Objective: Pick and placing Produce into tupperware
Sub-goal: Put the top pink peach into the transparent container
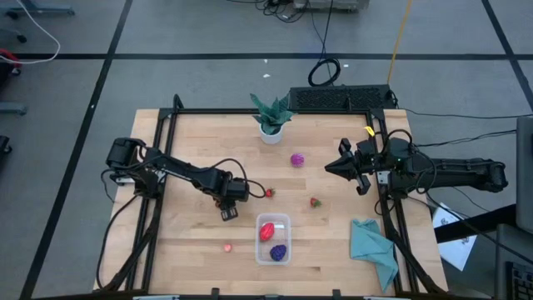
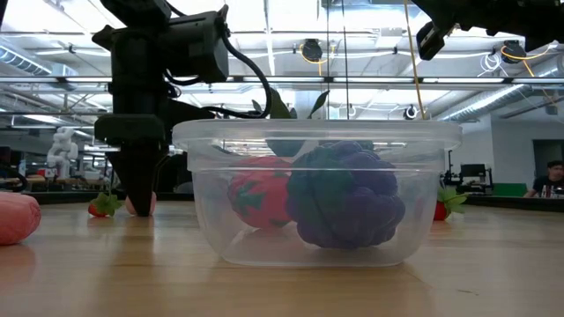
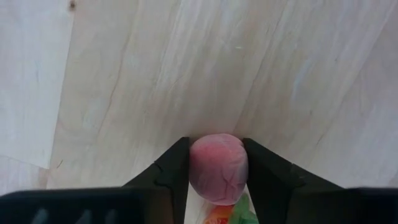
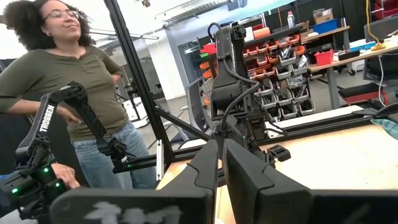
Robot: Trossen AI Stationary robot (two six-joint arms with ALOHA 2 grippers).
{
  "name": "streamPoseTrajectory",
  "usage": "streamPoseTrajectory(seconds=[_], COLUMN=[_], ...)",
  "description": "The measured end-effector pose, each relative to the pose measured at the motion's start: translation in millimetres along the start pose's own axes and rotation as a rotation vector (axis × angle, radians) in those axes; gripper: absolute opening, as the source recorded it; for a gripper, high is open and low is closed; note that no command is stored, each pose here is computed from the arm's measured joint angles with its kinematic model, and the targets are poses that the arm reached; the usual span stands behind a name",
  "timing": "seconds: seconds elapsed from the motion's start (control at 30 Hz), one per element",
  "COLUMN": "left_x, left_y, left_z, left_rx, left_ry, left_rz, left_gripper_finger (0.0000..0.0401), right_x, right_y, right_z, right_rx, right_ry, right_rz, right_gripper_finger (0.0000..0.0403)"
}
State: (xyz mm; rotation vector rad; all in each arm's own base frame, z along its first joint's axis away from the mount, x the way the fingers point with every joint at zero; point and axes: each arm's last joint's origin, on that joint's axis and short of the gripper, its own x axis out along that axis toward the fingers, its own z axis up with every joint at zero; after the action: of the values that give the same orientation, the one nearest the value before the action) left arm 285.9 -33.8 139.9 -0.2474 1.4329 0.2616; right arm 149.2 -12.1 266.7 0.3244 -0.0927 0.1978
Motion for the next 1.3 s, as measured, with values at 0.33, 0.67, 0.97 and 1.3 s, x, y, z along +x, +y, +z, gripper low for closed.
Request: streamPoseTrajectory(seconds=[0.33,0.67,0.97,1.3], left_x=[-5.4,-18.6,-68.2,-122.1], left_y=[-0.1,-1.8,-18.7,-76.6], left_z=[0.4,4.4,32.9,48.1], left_rx=[-0.001,-0.006,0.026,0.168], left_ry=[-0.011,-0.008,-0.095,-0.378], left_rz=[-0.012,-0.023,-0.066,-0.247], left_gripper_finger=[0.0129,0.0129,0.0129,0.0129], right_x=[0.0,0.0,0.1,0.0], right_y=[0.0,-0.1,0.0,-0.1], right_z=[-0.1,0.0,-0.1,-0.1], right_rx=[0.0,-0.002,-0.003,-0.003], right_ry=[0.001,0.0,0.001,0.001], right_rz=[0.0,0.0,0.0,-0.001], right_gripper_finger=[0.0018,0.0018,0.0018,0.0018])
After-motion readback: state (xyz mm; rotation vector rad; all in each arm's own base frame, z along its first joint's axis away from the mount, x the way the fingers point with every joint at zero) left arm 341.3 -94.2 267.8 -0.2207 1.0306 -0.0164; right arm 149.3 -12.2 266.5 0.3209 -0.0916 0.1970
